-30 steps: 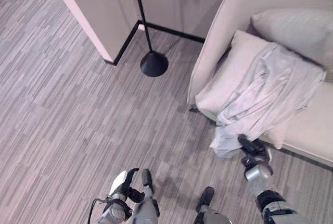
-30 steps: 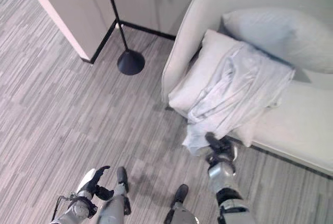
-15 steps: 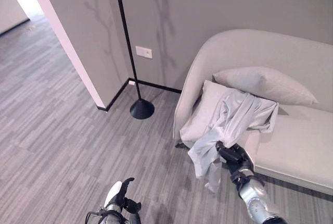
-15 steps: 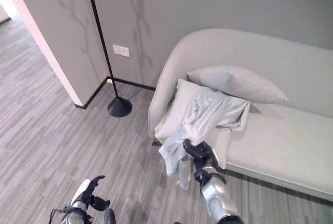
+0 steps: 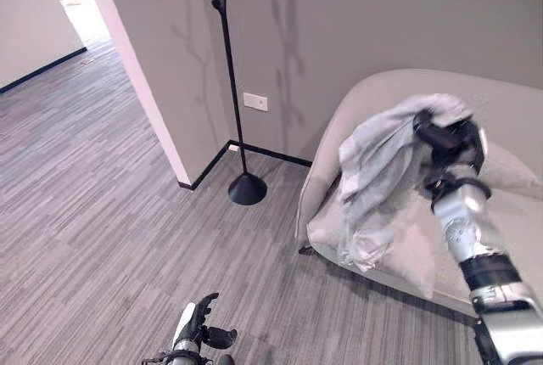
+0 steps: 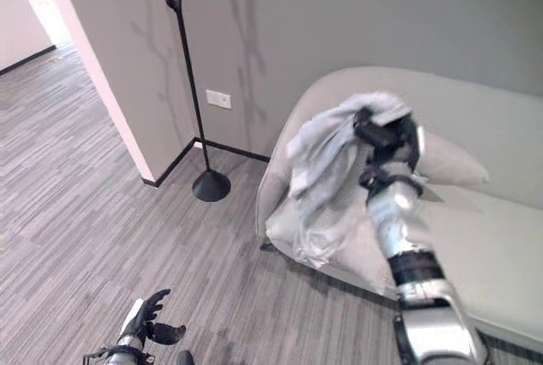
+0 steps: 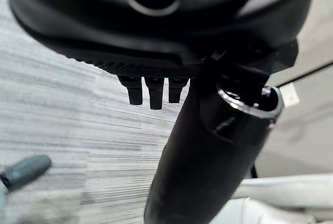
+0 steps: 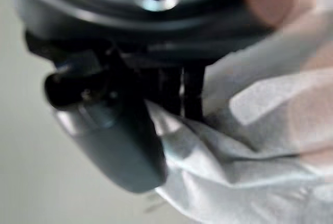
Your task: Hang the clothes on the sofa on the clothes rack.
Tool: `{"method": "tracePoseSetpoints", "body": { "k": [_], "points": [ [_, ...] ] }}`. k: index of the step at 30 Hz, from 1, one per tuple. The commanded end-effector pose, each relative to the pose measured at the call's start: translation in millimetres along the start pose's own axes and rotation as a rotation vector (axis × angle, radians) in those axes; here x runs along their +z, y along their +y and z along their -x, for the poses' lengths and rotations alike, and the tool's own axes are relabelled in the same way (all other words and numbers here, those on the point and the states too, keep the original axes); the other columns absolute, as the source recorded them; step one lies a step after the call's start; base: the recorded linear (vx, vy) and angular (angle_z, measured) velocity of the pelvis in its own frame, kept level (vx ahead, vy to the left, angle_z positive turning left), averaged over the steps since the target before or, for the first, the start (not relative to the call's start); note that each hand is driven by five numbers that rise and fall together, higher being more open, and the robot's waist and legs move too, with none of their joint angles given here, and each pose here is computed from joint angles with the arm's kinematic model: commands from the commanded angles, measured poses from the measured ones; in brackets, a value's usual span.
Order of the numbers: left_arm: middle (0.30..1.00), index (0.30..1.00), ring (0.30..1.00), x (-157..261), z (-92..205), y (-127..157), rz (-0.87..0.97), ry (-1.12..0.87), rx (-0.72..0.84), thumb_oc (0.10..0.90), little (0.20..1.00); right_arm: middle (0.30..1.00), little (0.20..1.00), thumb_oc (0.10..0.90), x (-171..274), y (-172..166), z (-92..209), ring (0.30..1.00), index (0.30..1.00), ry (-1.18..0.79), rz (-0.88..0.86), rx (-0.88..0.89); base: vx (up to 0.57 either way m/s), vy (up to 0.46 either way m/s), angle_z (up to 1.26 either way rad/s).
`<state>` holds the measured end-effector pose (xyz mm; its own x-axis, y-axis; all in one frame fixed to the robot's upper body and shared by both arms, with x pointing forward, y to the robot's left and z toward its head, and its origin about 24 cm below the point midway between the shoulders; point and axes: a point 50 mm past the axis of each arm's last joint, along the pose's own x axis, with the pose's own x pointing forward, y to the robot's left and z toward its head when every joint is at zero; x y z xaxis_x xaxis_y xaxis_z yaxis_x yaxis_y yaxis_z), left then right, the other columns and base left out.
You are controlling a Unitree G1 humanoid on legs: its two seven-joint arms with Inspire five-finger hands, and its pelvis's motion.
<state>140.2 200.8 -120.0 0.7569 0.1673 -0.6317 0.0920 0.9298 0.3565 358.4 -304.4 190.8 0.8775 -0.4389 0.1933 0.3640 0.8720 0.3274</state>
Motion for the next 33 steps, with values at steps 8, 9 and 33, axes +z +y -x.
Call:
{"method": "tracePoseSetpoints", "body": {
  "k": [8,9,33],
  "points": [
    [0.9,0.9,0.9,85,-15,45,0.173,-0.337,0.095,0.8,0.9,0.3,0.3,0.4,208,94,-14,0.3,0.3,-0.577,-0.144,0.212,0.0,-0.005,0.01],
    [0.9,0.9,0.9,90,-14,48,0.169,-0.358,0.1,0.8,0.9,0.3,0.3,0.4,215,97,-13,0.3,0.3,-0.587,-0.144,0.212,0.01,-0.016,-0.04],
    [0.9,0.9,0.9,253,16,88,0.233,-1.002,0.359,0.8,0.9,0.3,0.3,0.4,258,187,22,0.3,0.3,-0.687,-0.221,0.435,0.0,-0.013,-0.05]
  ]
}}
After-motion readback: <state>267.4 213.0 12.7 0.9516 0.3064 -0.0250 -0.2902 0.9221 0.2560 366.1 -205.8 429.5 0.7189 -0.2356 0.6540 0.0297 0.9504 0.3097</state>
